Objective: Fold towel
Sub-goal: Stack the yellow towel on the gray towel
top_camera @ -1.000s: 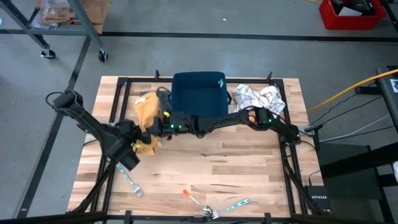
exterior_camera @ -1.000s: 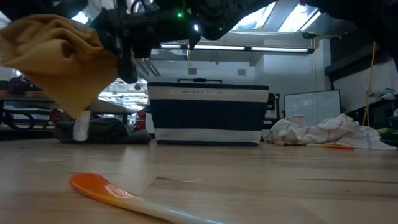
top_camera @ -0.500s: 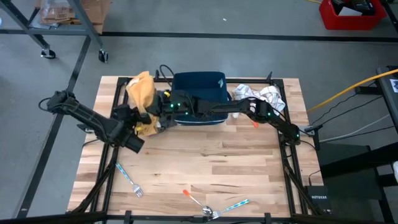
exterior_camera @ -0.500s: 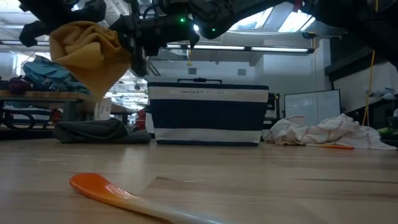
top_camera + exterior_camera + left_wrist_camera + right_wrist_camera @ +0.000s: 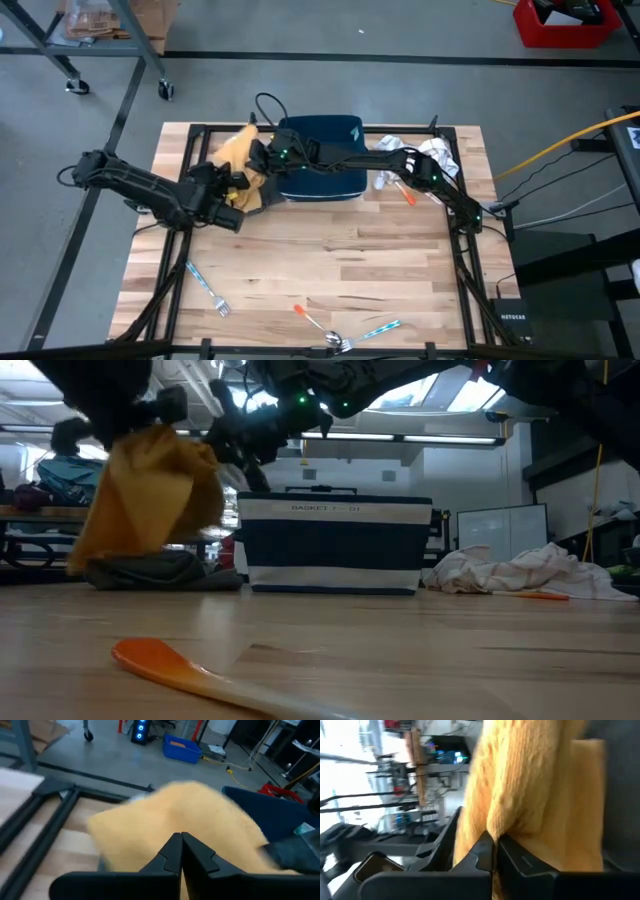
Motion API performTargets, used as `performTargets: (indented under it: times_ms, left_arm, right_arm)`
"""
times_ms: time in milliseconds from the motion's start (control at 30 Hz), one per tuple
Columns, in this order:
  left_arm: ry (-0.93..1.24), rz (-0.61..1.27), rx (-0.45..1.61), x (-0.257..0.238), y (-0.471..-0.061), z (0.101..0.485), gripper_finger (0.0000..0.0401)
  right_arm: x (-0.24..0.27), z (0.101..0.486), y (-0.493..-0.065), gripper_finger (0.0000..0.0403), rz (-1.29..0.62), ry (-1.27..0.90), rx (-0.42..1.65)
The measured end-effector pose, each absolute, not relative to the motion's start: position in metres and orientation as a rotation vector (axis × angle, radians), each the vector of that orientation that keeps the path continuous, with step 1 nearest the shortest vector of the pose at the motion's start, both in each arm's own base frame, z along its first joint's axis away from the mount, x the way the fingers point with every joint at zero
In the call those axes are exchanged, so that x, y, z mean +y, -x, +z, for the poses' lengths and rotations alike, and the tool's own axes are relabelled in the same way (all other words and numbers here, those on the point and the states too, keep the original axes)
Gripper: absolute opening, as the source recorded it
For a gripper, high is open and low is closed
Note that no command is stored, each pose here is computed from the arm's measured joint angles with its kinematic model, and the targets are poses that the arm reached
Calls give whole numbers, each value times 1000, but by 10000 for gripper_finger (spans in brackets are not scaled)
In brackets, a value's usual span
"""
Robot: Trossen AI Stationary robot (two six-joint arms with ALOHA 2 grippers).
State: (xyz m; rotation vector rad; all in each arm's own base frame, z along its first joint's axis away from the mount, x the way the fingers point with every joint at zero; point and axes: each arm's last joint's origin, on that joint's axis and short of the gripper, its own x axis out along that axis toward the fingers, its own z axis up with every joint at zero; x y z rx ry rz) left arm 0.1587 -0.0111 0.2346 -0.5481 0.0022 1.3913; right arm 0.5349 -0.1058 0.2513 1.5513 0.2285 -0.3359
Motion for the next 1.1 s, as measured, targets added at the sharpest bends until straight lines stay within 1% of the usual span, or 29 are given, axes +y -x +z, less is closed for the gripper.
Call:
performTargets:
  times_ms: [200,367,500,700,800,933,1100]
  left_arm:
    - [636,1401,-61,-6,-162,207,0]
    - [636,1393,-52,-3,-164,193,0]
    - [630,1393,-56,-3,-163,191,0]
    - [546,1371,19,-6,-163,191,3]
    - [507,1345,57,-10,-162,191,15]
    - [508,1315,56,-14,-163,191,45]
    - [526,1306,36,-16,-165,197,82]
  right_arm:
    - [-111,244,-530,12,-424,-1552,276]
    - [-111,239,-527,14,-500,-1544,314]
    - [-111,239,-527,28,-496,-1539,309]
    - [-110,239,-527,55,-473,-1481,338]
    - [-108,236,-528,70,-416,-1491,392]
    - [-106,229,-531,94,-347,-1512,444]
    - [-106,232,-532,118,-308,-1495,425]
